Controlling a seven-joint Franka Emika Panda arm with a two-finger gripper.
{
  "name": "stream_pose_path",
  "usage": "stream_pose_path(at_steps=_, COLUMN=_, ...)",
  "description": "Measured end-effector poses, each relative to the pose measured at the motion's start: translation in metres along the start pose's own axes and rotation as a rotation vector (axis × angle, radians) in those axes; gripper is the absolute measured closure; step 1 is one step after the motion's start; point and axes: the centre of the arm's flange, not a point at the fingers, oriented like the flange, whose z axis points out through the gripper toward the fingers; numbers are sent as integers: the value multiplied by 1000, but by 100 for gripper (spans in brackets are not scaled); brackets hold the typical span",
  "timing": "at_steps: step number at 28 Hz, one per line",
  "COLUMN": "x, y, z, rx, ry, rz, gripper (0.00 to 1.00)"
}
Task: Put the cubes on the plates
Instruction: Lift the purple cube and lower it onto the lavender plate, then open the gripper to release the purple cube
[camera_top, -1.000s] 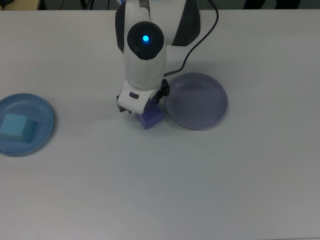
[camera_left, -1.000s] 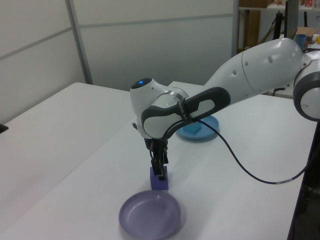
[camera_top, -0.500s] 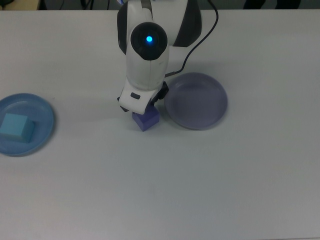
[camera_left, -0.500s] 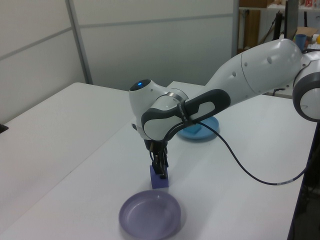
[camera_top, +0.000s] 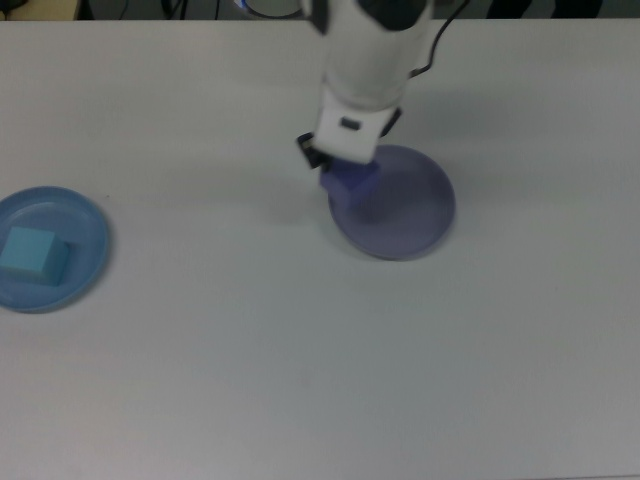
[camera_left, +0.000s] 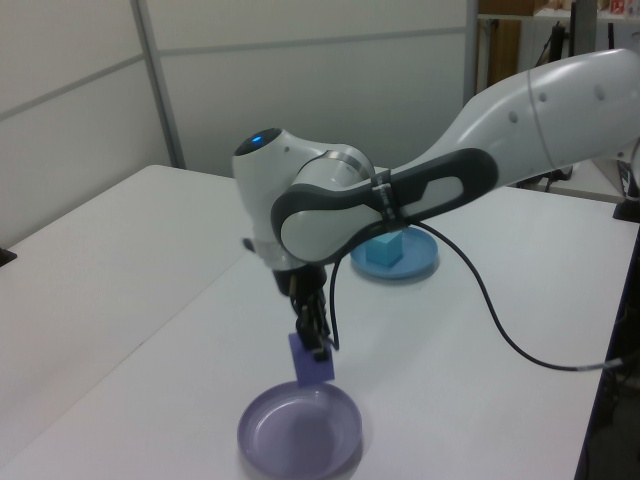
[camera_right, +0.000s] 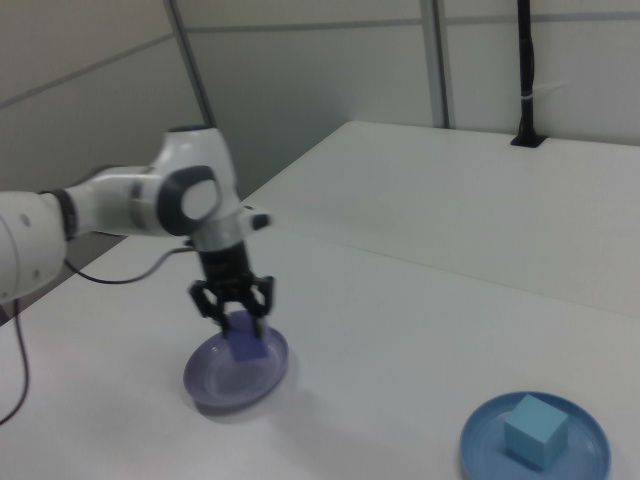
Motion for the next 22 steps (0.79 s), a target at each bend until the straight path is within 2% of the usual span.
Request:
stream_pose_path(at_steps=4, x=8, y=-43, z=-2, rx=0, ry=-1, rz=-3, gripper=38)
stream_pose_path(at_steps=7, x=15, y=-65, z=9, rx=-17, ry=-15, rz=11, gripper=37)
stream_pose_path(at_steps=16, x=46, y=-74, z=51, rx=-20, ry=86, rz=225, gripper=36)
stream_pose_path(at_steps=17, x=48, y=-73, z=57, rx=-21, ry=92, rz=242, gripper=29)
stream_pose_path(at_steps=22, x=48, y=-72, z=65, rx=-33, ry=91, rz=276, gripper=11)
